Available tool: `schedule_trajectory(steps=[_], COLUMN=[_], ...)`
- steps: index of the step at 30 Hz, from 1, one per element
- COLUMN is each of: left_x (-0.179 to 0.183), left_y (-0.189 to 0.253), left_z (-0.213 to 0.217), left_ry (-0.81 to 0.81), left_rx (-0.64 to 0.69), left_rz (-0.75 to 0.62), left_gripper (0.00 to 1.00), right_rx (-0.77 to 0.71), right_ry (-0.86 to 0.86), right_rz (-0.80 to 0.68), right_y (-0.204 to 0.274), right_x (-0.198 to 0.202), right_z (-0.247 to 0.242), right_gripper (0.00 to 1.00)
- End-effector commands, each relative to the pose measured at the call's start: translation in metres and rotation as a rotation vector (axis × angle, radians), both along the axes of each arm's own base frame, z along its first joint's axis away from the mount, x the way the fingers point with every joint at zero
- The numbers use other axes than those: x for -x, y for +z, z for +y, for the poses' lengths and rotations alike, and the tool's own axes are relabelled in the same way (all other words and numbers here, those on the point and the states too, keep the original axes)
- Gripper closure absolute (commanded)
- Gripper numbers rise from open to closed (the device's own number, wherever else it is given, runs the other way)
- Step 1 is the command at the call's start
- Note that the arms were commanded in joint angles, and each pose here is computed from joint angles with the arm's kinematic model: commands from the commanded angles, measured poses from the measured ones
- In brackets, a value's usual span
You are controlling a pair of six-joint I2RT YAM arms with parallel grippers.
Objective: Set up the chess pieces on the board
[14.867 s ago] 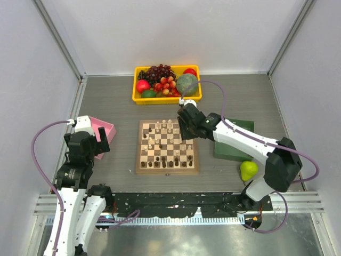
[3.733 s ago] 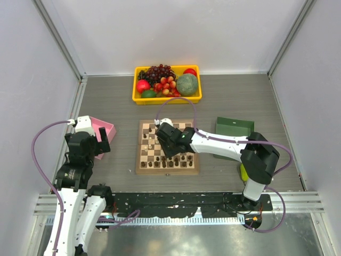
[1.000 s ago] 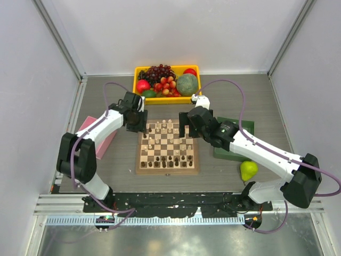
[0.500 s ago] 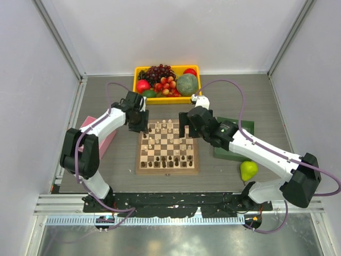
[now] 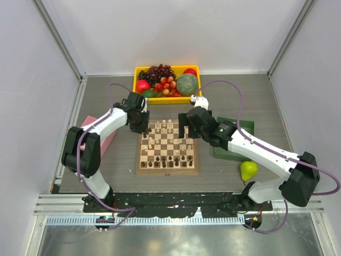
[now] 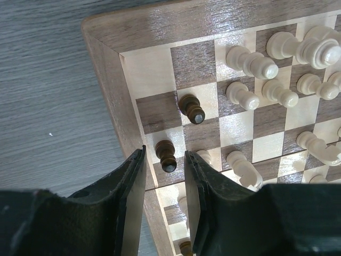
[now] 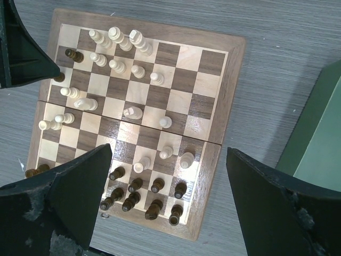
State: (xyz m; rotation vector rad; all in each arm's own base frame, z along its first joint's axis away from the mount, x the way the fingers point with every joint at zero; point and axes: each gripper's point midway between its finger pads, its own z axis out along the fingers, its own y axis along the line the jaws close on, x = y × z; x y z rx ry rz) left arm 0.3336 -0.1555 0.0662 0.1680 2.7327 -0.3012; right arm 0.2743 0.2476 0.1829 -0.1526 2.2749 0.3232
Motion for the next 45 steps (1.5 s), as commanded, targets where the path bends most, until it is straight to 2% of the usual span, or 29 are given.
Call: schedule_trajectory(steps=[1, 23, 29, 32, 38, 45], left_x=[-0.006, 0.001, 0.004, 0.004, 0.003, 0.023], left_y=[0.004, -0.001, 0.000, 0.002, 0.025, 0.063], left_z=[-0.006, -0.005, -0.005, -0.004, -0.001, 0.003], left_ry=[-0.015, -0.039, -0.047, -0.047, -0.030, -0.026], left_rx=[0.012, -0.002, 0.000, 0.000, 0.007, 0.041], left_rz=[-0.020, 0.005, 0.010, 0.005, -0.068, -0.159], left_gripper=[0.61, 0.70, 0.78, 0.89, 0.94, 0.95], right_rx=[-0.027, -0.027, -0.028, -0.029, -0.028, -0.027], right_ry=[-0.010, -0.007, -0.009, -0.010, -0.010, -0.011], right_rz=[-0.013, -0.010, -0.005, -0.005, -0.004, -0.001], right_y=[0.005, 0.004, 0.003, 0.003, 0.002, 0.001], right_x=[-0.005, -0.006, -0.006, -0.006, -0.005, -0.006], right_z=[0.004, 0.006, 0.006, 0.006, 0.005, 0.006], right_gripper=[0.05, 0.05, 0.05, 0.05, 0.05, 0.05])
